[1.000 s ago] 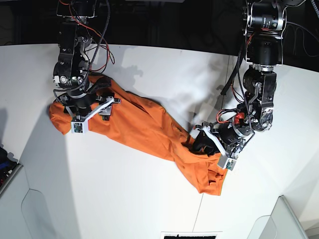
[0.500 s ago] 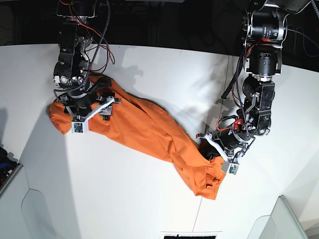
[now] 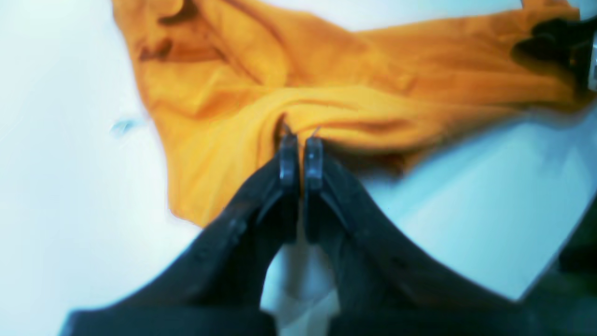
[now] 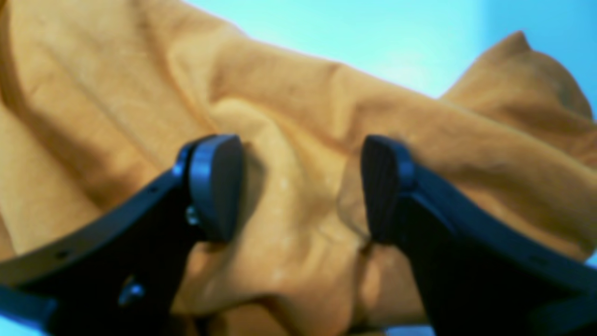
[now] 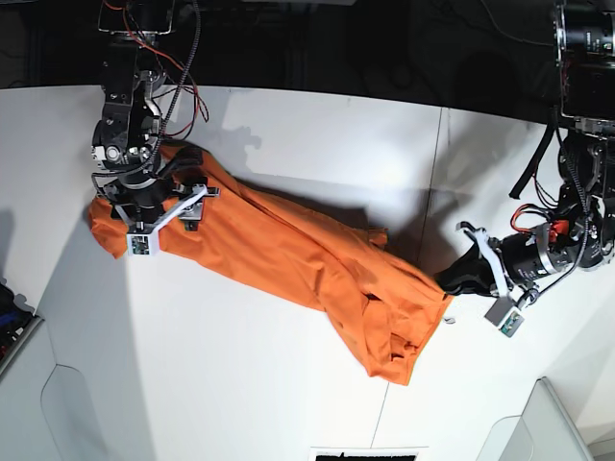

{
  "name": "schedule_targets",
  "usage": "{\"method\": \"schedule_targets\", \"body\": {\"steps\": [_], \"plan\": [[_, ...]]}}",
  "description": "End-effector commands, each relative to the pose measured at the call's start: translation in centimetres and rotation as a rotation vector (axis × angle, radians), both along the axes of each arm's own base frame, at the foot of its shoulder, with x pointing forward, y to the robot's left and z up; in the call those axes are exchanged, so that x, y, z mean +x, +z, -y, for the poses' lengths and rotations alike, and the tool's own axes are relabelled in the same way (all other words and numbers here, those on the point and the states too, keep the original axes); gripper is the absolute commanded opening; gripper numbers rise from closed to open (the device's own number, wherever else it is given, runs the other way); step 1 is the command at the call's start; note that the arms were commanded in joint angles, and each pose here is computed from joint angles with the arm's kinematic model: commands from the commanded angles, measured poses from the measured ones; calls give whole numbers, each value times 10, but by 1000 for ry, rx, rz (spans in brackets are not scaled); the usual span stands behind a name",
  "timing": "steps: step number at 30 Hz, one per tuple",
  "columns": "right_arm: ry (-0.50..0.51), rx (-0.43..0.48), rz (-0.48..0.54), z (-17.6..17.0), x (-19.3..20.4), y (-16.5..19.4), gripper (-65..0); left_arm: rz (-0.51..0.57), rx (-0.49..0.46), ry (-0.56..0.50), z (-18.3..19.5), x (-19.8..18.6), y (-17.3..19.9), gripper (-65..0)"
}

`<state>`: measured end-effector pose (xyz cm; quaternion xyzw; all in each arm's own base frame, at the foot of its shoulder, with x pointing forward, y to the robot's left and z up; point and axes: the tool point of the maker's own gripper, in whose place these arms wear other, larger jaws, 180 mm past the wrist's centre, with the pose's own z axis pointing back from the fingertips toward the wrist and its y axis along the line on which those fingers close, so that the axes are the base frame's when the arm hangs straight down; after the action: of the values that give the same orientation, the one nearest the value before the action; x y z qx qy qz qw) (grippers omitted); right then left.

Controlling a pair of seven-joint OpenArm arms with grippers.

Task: Layout the t-shirt on the table in an organized manner, then fold the t-shirt properly
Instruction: 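Drag the shirt apart with both grippers to flatten it, then grasp the shirt edge with the right gripper and the hem with the left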

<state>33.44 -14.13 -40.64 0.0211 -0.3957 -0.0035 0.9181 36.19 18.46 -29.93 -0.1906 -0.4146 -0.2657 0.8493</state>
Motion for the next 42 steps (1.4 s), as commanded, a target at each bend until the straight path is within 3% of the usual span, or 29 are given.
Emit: {"method": "schedule_targets", "body": {"steps": [1, 13, 18, 25, 35, 39, 42], "plan": [[0, -18, 57, 7, 11, 15, -249, 39, 12, -4, -10, 4, 18, -650], [2, -67, 60, 27, 12, 18, -249, -271, 38, -30, -36, -75, -38, -650], [4, -65, 84, 41, 16, 28, -249, -327, 63, -29, -44, -95, -52, -410], [-10, -170, 231, 76, 27, 91, -249, -310, 99, -19, -58, -91, -44, -392], [-197, -226, 279, 173, 16, 129, -249, -174, 64, 67, -80, -64, -9, -391], [-237, -200, 283, 193, 13, 129, -249, -141, 56, 90, -87, -59, 0, -286], [-255, -173, 267, 199, 13, 114, -249, -137, 59, 93, -88, -58, 1, -271]]}}
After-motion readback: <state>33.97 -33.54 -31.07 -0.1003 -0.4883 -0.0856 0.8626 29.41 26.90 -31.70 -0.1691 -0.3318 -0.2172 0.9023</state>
